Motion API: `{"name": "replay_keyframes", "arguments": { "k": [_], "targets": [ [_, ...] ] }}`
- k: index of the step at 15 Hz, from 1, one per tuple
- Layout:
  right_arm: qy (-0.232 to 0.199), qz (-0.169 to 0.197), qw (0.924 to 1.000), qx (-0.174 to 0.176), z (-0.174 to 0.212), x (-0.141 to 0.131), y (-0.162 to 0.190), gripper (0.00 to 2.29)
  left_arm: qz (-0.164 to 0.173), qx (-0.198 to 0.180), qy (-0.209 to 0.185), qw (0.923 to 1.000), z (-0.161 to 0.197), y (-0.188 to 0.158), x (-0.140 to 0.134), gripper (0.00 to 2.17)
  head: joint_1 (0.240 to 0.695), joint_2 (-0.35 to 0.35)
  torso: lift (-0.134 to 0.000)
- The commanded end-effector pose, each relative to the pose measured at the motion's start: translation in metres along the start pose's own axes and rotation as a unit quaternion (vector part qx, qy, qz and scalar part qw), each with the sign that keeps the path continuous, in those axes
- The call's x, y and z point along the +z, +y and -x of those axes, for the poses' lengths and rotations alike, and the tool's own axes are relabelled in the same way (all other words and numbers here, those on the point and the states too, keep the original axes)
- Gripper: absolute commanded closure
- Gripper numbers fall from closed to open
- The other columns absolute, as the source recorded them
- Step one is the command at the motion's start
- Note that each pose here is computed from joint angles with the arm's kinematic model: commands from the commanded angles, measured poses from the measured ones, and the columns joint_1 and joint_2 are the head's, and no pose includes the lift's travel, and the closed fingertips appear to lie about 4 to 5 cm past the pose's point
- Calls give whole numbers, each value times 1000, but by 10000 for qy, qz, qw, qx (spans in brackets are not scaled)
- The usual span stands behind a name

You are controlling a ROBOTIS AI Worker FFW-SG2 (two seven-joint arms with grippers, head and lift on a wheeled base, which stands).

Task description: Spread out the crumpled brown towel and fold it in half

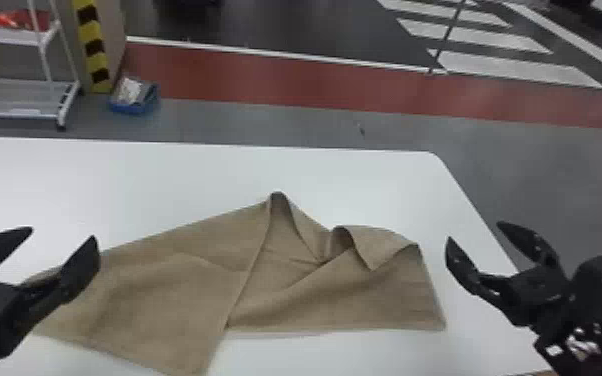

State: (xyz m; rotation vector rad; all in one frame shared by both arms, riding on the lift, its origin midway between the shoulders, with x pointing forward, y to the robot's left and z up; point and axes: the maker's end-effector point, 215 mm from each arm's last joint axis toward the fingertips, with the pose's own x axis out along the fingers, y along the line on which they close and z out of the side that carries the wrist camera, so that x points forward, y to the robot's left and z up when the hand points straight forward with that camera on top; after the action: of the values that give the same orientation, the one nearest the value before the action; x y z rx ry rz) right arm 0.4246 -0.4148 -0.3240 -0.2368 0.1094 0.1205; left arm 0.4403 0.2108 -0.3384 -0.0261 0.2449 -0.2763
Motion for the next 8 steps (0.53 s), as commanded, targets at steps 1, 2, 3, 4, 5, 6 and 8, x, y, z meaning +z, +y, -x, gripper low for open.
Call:
{"name": "replay_keyframes", "arguments": {
  "k": [1,2,3,4,5,6,8],
  "targets": [
    [12,-35,10000,37,-1,-2,5,80,73,-421,107,9990,16,-24,-11,39,695,-250,-123],
    [19,-105,9999,31,-1,-5,7,80,53,-765,192,9969,22,-41,-18,39,695,-271,-123],
    [41,-243,9997,-23,2,-9,5,80,45,-959,281,9950,26,-50,-26,39,695,-284,-123],
    [8,-494,9984,-261,11,-16,-10,83,6,-1008,382,9942,29,-55,-35,39,695,-300,-123],
    [57,-606,9967,-541,20,-28,-29,83,-10,-1074,488,9930,33,-62,-45,39,695,-313,-123],
    [192,-670,9940,-845,26,-44,-48,83,-4,-1232,532,9910,36,-75,-50,46,695,-350,-123],
    [281,-1169,9844,-1283,42,-68,-87,83,-198,-1539,696,9854,40,-113,-69,215,695,-350,-123]
  ]
}}
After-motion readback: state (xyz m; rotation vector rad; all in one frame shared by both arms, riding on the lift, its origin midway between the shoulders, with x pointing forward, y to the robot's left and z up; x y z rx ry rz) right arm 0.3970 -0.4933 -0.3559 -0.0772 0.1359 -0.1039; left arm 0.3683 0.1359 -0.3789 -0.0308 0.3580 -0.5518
